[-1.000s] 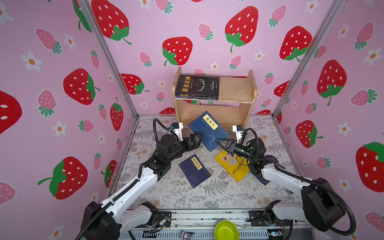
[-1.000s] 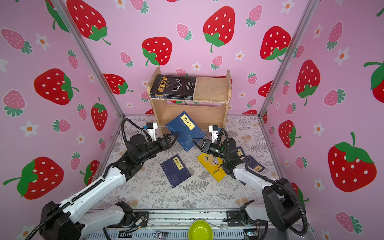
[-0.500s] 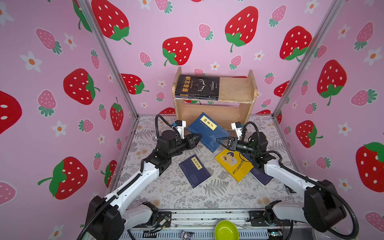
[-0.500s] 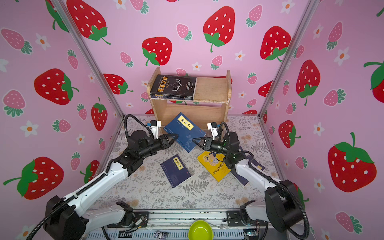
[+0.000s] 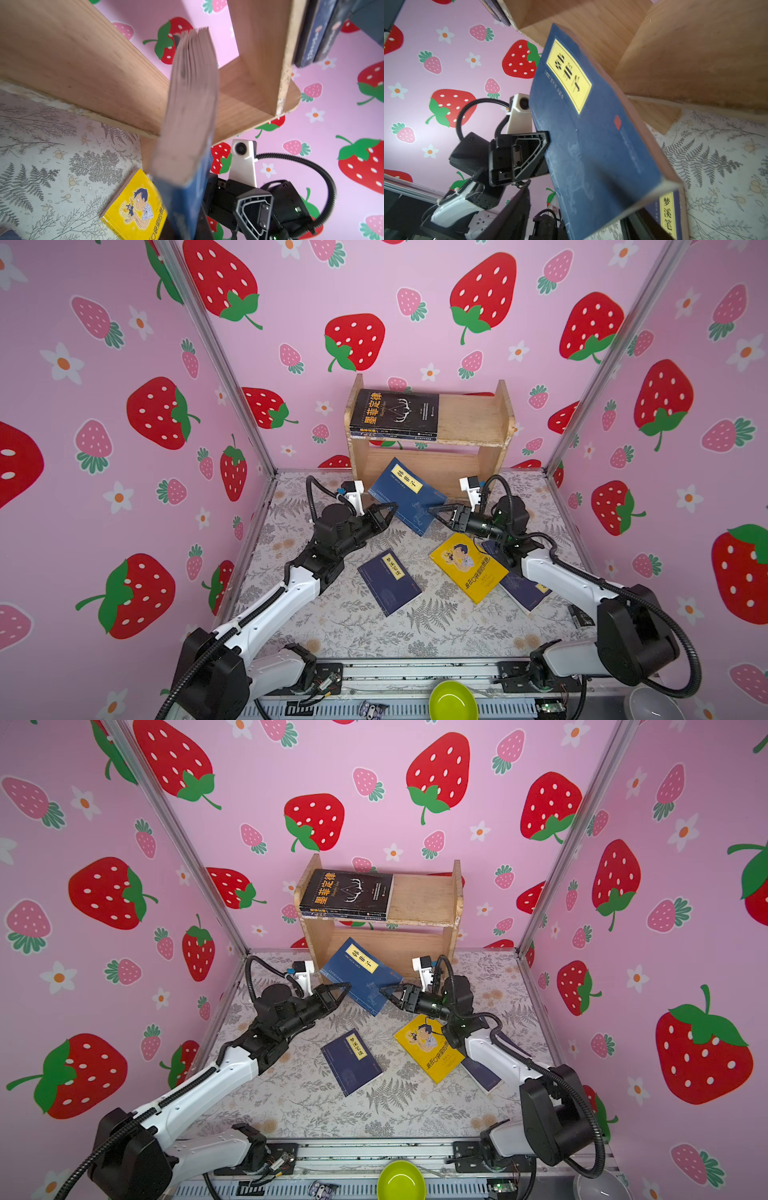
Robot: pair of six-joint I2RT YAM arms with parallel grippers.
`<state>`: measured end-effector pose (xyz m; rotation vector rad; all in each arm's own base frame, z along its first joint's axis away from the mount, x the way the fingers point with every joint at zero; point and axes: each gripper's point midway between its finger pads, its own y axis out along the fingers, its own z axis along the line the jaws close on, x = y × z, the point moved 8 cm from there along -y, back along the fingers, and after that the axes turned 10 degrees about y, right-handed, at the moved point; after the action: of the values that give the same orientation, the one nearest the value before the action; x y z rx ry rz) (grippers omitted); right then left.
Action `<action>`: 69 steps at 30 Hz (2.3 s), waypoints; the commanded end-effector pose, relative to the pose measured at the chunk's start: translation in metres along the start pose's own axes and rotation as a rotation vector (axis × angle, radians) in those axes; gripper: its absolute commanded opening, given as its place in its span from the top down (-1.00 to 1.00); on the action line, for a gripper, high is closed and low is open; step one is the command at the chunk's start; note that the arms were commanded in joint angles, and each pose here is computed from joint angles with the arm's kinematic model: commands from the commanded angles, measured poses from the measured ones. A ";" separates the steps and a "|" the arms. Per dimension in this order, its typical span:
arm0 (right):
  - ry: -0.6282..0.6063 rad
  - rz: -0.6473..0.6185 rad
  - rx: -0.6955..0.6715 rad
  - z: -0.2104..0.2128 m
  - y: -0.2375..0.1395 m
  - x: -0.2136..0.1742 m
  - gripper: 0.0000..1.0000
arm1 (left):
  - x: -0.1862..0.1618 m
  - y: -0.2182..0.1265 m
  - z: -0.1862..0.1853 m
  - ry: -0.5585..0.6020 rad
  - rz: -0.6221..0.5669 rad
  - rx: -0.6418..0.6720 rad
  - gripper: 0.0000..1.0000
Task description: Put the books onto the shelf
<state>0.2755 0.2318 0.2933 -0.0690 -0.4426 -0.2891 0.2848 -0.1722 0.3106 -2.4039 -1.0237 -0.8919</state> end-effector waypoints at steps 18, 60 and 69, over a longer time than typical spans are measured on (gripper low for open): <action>-0.373 -0.338 -0.337 0.015 0.030 0.029 -0.55 | 0.069 0.045 0.014 -0.209 -0.331 0.111 1.00; -0.199 -0.289 -0.465 -0.071 0.117 0.034 -0.23 | 0.037 0.071 0.067 -0.245 -0.215 0.330 -0.05; -0.210 -0.292 -0.502 -0.077 0.116 0.033 -0.23 | 0.039 0.030 0.061 -0.201 -0.180 0.488 -0.39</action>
<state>0.3656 0.3224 0.2793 -0.3947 -0.6576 -0.7115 0.3670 -0.1533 0.2870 -2.1363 -1.3749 -0.4107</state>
